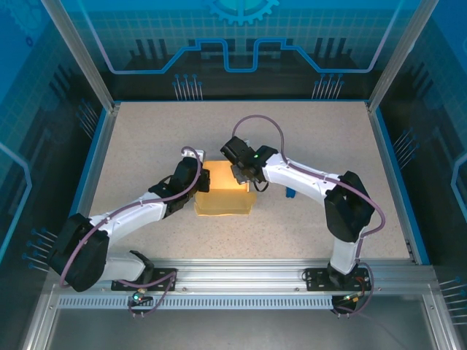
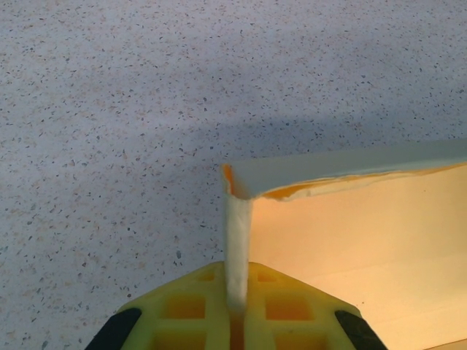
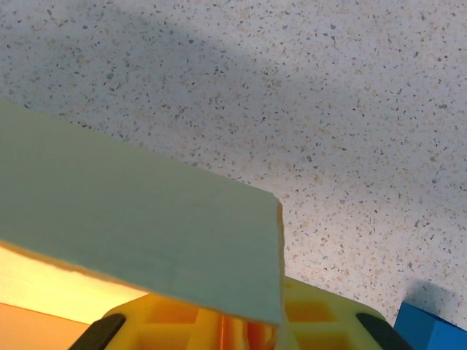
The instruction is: Fold the paper box
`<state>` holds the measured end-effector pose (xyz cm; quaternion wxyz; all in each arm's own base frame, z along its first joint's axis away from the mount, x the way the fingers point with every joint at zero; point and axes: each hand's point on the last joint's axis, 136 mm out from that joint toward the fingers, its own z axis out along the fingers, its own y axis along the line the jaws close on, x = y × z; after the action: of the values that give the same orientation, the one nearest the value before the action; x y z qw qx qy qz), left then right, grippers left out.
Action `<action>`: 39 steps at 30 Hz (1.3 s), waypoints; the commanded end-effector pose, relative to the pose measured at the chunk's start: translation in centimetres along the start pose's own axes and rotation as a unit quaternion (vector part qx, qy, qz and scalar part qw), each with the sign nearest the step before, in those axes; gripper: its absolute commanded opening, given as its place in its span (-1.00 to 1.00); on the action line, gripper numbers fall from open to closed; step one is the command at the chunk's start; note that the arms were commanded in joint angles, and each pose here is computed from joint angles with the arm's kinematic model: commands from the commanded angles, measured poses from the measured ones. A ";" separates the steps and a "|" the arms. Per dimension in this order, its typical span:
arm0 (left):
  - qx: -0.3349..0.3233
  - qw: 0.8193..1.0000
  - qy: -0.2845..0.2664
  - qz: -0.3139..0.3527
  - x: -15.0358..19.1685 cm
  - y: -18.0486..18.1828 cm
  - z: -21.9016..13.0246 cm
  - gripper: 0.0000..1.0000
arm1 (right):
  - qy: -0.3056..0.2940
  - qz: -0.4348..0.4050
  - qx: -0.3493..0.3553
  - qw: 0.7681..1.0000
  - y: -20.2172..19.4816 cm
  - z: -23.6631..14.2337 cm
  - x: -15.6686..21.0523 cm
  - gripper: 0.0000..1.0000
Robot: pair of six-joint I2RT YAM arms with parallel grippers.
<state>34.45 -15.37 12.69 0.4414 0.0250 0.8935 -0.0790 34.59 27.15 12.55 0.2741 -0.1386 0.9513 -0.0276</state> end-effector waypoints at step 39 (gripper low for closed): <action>0.023 0.999 -0.023 0.001 -1.7 -1.5 -1.0 -0.95 | 0.012 -0.013 0.104 0.994 -2.1 2.4 1.3 -0.79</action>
<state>34.12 -15.71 12.56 0.4369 0.0244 0.8954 -0.0825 35.97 26.87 11.65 0.3010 -0.0926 0.9477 -0.0526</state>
